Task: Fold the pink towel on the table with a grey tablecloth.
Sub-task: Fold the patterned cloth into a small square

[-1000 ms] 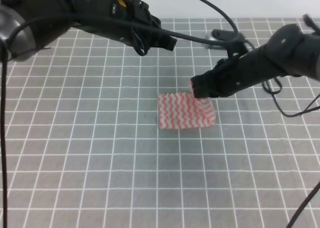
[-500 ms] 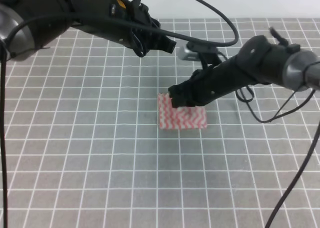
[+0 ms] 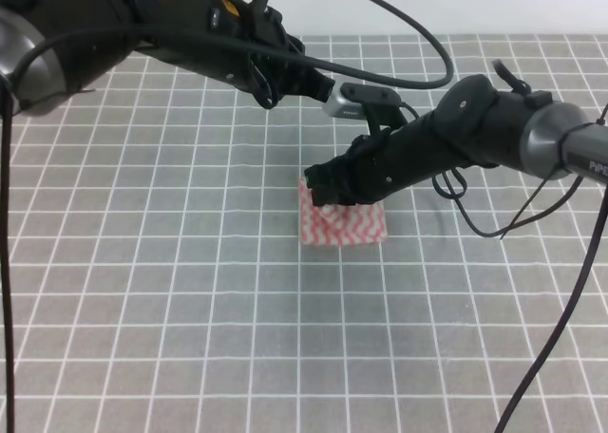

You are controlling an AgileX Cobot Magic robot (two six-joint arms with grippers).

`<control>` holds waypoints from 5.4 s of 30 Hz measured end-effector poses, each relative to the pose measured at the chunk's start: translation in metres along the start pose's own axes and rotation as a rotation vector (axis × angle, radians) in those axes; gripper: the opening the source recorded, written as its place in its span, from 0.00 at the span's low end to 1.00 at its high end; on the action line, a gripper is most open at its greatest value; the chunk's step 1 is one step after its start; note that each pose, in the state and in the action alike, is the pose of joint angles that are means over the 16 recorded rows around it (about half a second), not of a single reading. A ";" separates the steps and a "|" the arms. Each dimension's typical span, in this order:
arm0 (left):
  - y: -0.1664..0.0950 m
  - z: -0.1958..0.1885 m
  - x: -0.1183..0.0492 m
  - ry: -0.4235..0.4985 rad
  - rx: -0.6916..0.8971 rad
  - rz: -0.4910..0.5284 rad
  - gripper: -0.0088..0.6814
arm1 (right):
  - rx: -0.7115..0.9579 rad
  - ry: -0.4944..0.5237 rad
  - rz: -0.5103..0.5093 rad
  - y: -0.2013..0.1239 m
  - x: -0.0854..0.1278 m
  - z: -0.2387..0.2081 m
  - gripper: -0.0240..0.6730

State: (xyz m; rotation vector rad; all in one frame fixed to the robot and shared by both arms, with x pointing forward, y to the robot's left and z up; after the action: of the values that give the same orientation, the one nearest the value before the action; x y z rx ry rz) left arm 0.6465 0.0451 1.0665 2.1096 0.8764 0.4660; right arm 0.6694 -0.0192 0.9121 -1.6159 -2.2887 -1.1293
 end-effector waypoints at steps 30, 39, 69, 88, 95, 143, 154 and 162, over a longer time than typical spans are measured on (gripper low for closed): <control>0.000 0.000 0.000 0.000 0.002 0.000 0.01 | -0.020 0.018 0.015 0.003 0.004 0.000 0.15; -0.001 0.000 0.000 -0.001 0.004 0.001 0.01 | -0.008 0.034 0.001 0.005 0.006 -0.003 0.28; -0.004 0.003 0.001 0.003 0.018 0.022 0.01 | 0.122 0.026 -0.145 -0.003 0.002 -0.007 0.01; -0.052 0.053 -0.008 -0.091 0.197 -0.007 0.01 | 0.091 -0.115 -0.177 0.008 -0.052 -0.008 0.01; -0.071 0.067 -0.020 -0.180 0.267 -0.002 0.01 | 0.100 -0.093 -0.181 0.011 -0.040 -0.028 0.01; -0.045 -0.205 -0.023 0.189 -0.206 -0.015 0.01 | -0.722 -0.184 -0.255 0.018 0.076 -0.306 0.01; -0.175 -0.296 -0.052 0.271 -0.431 -0.213 0.01 | -0.886 -0.203 -0.183 -0.066 0.065 -0.341 0.01; -0.245 -0.315 -0.057 0.328 -0.440 -0.317 0.01 | -0.905 -0.176 -0.215 -0.091 0.074 -0.356 0.01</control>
State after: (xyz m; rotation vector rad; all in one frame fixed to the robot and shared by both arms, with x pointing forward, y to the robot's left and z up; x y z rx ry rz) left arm 0.3202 0.2811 1.0689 1.4859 1.1514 0.7690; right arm 0.4509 -0.2004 1.1571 -1.7600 -2.2092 -2.4090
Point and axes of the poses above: a point on each arm's last joint axis where the gripper is mounted, z pointing out along that axis toward the gripper, x along the wrist's bending axis when the last joint is at zero, y = z × x, the point moved 7 cm from there along z, pointing out along that axis toward the gripper, and after that the axes turned 1 degree about z, right-handed, at the moved point
